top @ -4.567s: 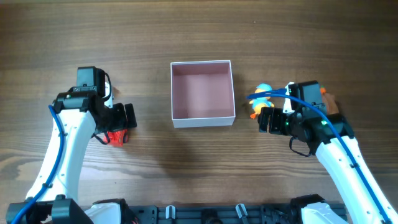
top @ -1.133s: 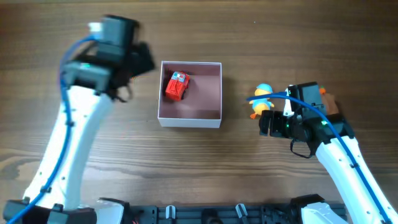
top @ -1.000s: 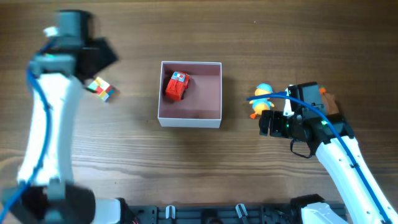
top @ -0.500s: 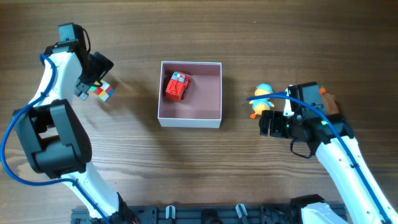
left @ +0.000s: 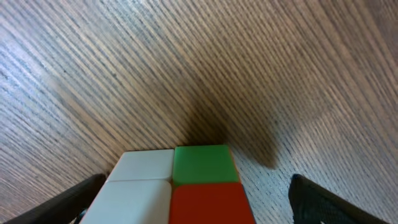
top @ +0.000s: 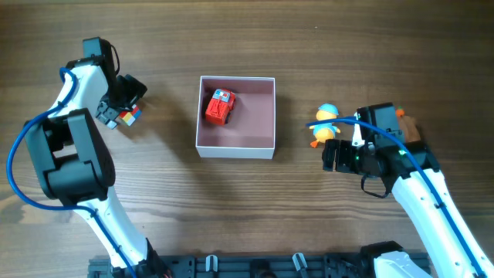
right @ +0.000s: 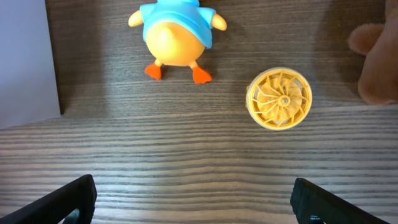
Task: Pack container
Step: 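Move left gripper to the colour cube and grasp it, then carry the cube into the box, release, and lift left gripper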
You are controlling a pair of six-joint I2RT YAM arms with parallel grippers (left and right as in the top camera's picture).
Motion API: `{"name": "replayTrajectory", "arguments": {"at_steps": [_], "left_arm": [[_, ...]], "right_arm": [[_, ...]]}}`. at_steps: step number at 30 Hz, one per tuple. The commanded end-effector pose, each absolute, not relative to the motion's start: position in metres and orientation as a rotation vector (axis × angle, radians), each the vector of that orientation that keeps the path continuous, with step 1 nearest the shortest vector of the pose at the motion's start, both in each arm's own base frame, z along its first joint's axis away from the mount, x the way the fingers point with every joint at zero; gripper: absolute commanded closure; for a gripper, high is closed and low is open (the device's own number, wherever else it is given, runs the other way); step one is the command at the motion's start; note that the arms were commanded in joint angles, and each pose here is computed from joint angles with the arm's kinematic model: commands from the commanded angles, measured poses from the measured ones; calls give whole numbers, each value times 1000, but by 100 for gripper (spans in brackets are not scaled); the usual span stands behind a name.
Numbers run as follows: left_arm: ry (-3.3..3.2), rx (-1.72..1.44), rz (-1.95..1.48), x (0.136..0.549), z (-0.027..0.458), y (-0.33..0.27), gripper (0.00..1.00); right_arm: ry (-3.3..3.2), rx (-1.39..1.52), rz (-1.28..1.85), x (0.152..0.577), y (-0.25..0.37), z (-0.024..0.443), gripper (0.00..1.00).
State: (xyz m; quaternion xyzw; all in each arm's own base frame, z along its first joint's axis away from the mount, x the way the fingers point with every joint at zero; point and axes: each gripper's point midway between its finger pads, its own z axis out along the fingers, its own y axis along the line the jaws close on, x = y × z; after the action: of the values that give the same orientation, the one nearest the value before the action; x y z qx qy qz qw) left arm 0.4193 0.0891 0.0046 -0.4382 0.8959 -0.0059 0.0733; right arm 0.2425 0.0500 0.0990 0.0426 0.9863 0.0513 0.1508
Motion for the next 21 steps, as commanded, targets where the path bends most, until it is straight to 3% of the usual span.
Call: {"name": "replayTrajectory", "arguments": {"at_steps": [1, 4, 6, 13, 21], "left_arm": [[2710, -1312, -33, 417, 2, 86, 26], [2714, -1313, -32, 416, 2, 86, 37], [2713, -1312, -31, 416, 4, 86, 49], [2655, -1190, -54, 423, 53, 82, 65], [2608, -718, -47, 405, 169, 5, 69]], "right_arm": [[2820, 145, 130, 247, 48, 104, 0], [2820, 147, 130, 247, 48, 104, 0], [2820, 147, 130, 247, 48, 104, 0], [2813, 147, 132, 248, 48, 104, 0], [2692, 375, 173, 259, 33, 123, 0]]}}
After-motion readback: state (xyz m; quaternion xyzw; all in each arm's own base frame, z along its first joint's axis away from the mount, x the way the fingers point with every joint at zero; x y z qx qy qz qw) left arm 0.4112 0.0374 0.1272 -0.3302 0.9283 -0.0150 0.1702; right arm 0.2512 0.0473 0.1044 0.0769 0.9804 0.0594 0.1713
